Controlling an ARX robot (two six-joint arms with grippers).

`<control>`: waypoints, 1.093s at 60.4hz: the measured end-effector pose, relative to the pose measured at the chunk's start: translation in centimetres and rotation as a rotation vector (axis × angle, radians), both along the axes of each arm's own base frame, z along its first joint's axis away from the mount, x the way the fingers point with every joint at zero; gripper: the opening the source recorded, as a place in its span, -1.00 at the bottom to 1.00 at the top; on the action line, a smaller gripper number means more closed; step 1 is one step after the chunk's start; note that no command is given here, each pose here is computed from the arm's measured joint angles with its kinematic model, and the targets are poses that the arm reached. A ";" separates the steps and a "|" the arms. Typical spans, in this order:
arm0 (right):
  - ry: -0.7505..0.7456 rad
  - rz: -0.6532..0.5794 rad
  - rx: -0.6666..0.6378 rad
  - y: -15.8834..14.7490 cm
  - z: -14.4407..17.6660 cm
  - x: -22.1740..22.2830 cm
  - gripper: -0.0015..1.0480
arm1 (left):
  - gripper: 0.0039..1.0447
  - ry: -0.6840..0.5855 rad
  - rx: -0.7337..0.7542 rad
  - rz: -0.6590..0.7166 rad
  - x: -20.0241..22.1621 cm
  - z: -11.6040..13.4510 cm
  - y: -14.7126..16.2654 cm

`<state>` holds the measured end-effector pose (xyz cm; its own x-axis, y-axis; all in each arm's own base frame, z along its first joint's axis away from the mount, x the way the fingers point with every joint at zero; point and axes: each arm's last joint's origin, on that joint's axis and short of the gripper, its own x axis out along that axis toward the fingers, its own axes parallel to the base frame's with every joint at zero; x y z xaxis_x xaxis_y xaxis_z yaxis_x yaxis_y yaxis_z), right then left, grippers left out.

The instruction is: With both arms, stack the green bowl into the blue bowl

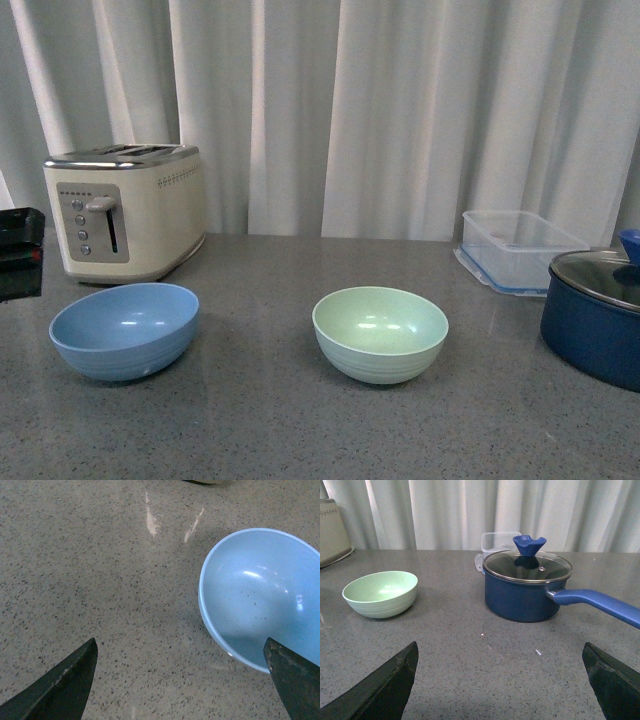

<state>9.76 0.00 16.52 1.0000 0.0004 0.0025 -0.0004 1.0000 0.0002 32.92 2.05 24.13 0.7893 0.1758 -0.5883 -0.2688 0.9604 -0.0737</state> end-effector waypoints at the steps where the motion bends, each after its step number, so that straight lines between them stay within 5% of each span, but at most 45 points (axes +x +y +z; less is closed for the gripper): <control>1: 0.000 0.000 0.000 0.0 0.0 0.0 0.81 | 0.87 0.003 0.002 -0.001 0.3 -0.1 -0.1; 47: 0.000 0.000 0.000 0.0 0.0 0.0 0.81 | 0.87 0.121 0.002 0.031 7.8 -4.8 -1.3; 66: 0.000 0.000 0.000 0.0 0.0 0.0 0.81 | -0.06 0.133 -0.050 0.040 8.2 -5.0 -2.3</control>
